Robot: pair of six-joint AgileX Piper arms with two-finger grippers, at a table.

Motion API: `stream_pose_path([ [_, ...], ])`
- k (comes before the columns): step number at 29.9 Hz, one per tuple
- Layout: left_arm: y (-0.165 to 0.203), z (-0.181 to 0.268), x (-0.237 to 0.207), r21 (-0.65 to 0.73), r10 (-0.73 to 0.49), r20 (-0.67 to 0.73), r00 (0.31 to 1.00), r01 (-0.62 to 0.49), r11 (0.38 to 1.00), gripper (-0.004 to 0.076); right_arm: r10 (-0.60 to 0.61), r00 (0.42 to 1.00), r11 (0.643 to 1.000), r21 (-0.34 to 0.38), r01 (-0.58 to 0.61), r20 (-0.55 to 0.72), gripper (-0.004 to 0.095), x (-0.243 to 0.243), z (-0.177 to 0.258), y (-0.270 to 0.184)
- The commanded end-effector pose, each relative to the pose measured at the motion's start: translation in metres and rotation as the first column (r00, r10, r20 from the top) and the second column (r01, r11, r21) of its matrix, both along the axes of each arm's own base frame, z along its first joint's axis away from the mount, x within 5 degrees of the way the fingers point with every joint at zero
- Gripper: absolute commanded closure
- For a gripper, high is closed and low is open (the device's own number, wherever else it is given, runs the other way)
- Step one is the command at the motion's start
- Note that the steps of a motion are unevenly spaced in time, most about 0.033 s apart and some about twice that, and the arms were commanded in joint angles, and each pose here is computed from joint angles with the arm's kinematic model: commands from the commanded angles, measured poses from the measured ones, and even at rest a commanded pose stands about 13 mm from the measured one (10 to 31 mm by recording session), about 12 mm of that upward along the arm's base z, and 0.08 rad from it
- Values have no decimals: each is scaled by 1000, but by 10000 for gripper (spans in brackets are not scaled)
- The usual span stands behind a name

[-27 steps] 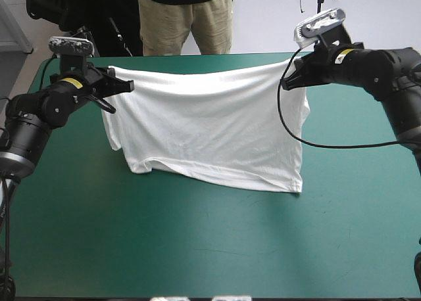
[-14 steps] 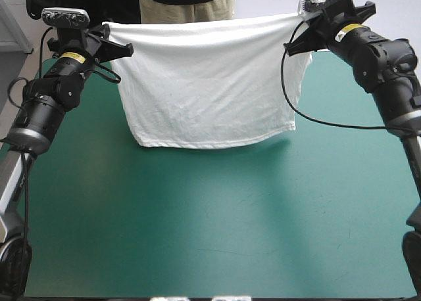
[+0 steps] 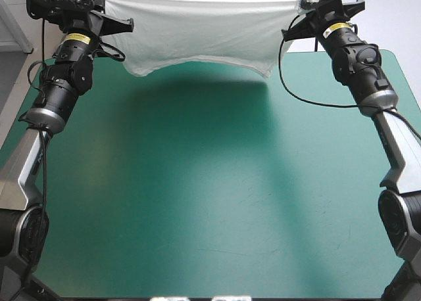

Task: Fold the cloth

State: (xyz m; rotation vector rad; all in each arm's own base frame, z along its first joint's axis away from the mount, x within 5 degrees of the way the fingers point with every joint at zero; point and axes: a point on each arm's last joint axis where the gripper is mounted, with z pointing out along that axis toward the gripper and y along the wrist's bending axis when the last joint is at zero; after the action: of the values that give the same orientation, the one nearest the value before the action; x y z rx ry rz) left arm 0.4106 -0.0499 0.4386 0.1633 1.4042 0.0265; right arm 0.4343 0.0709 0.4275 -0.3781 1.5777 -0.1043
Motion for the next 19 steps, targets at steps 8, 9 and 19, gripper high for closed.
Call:
stream_pose_path([
  [8, -10, -65, -11, -33, -103, -515, 851, 100, 994, 741, 67, 932, 998, 35, -59, -355, 926, -14, -40, -3],
  [9, -10, -72, -12, -33, -105, -548, 830, 104, 994, 741, 77, 915, 997, 38, -68, -396, 926, -15, -47, -3],
  [19, -12, -138, -38, -47, -118, -840, 530, 145, 988, 741, 177, 630, 984, 147, -100, -756, 925, -41, -113, -22],
])
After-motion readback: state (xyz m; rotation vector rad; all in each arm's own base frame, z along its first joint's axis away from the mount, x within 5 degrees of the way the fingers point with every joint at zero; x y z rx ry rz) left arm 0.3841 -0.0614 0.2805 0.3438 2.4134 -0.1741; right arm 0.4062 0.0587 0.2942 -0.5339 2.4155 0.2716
